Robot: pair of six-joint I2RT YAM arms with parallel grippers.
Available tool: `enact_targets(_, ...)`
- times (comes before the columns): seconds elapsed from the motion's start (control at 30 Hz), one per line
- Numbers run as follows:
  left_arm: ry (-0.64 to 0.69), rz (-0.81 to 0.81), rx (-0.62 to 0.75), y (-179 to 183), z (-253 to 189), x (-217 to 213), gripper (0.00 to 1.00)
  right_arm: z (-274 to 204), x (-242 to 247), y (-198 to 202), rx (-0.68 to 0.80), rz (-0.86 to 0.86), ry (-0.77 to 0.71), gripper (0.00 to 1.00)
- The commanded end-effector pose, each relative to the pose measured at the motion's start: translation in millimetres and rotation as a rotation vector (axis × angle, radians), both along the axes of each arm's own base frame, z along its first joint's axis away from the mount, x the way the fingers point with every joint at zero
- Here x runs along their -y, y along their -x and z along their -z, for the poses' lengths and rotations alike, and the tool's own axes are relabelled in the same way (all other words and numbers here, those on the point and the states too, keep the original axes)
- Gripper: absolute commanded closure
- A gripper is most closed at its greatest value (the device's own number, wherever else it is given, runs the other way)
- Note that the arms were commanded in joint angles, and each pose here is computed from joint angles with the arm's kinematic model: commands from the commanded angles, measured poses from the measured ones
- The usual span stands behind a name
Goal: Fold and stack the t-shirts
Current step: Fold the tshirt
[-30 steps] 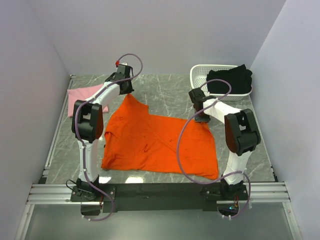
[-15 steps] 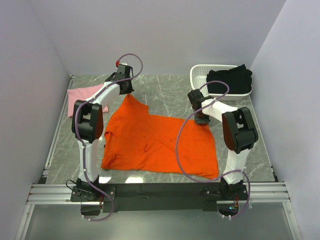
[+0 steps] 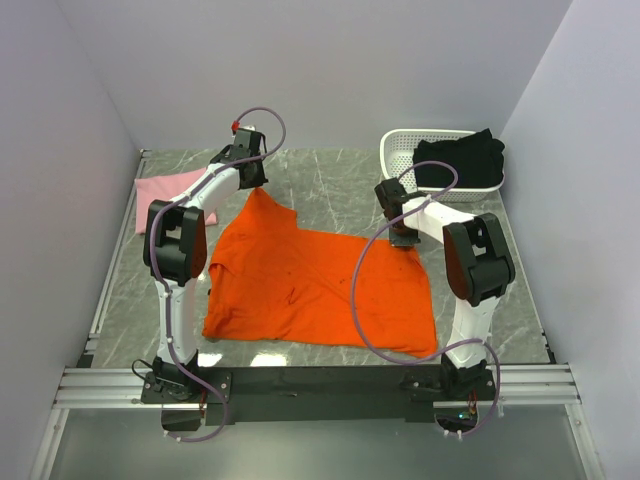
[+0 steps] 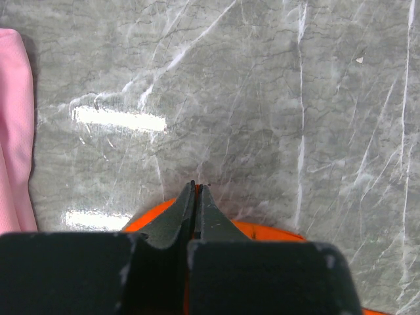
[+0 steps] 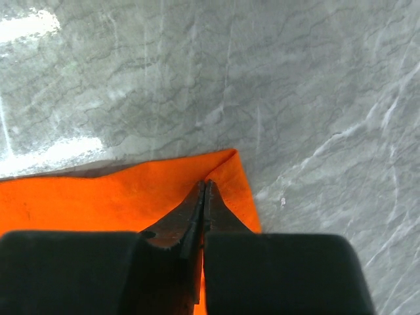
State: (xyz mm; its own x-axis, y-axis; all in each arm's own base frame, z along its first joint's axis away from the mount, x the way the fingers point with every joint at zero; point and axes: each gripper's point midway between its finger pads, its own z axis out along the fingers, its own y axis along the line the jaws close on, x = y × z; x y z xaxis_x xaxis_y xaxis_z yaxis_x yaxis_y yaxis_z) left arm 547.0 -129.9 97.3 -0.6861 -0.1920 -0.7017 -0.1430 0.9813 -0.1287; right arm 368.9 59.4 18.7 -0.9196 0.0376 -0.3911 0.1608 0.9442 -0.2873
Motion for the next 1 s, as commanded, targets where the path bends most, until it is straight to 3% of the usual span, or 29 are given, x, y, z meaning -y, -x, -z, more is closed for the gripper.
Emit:
enact_targets(0.0,0.02,0.014,0.066,-6,-33,2,0.99,-10,1,-11,0.044,0.011,0.029,1.0)
enact_targets(0.3,0.068,0.024,0.162,-2,-65,5,0.99,-54,11,-3,0.147,0.047,0.03,1.0)
enact_targets(0.5,0.098,-0.008,0.211,21,-80,-3,0.99,-74,19,18,0.173,0.068,0.03,1.0)
enact_targets(0.93,0.201,-0.119,0.21,131,-56,-31,0.99,-91,14,70,0.212,0.069,-0.125,1.0)
enact_targets(0.97,0.218,-0.123,0.249,138,-69,-33,0.99,-91,14,74,0.211,0.067,-0.138,1.0)
